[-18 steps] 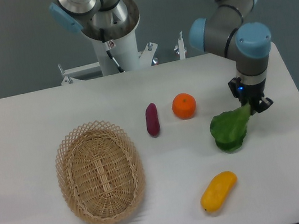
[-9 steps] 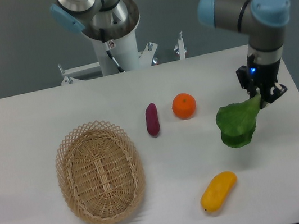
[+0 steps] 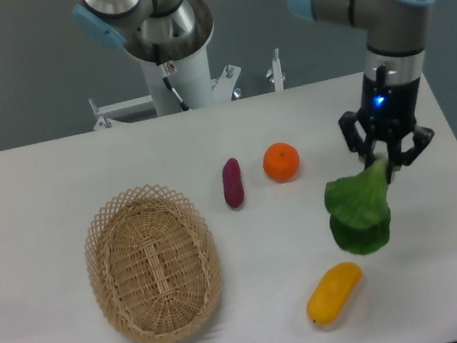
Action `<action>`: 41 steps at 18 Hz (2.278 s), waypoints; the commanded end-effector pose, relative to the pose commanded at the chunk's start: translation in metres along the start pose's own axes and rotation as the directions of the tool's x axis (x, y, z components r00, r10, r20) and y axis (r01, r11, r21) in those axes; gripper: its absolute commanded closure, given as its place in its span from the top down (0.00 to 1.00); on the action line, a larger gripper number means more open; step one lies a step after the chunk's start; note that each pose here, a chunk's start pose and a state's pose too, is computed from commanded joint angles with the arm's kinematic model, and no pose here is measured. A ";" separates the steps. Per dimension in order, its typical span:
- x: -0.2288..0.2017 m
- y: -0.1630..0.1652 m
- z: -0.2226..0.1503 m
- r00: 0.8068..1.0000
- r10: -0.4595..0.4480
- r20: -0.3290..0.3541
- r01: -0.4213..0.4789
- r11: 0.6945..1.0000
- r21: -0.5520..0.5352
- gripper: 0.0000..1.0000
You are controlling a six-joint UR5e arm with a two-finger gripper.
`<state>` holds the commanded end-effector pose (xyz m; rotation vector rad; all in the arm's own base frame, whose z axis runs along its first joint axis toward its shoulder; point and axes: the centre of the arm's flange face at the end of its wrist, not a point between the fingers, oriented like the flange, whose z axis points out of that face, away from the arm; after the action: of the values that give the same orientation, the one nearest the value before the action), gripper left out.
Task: Pick up the green vegetable from the table
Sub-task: 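Lift the bok choy up off the table, then hold the bok choy raised above the mango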
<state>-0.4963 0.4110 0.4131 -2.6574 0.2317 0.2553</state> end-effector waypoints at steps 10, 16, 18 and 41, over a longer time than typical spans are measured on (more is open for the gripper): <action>0.033 -0.060 0.018 0.999 -0.031 -0.033 0.031 0.999 0.012 0.22; 0.039 -0.067 0.019 0.998 -0.043 -0.038 0.043 0.999 0.014 0.22; 0.037 -0.069 0.019 0.999 -0.039 -0.030 0.040 0.999 0.019 0.22; 0.022 -0.055 0.025 1.000 -0.013 0.017 0.013 1.000 -0.013 0.22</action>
<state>-0.4675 0.4685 0.4103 -2.6676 0.2080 0.2756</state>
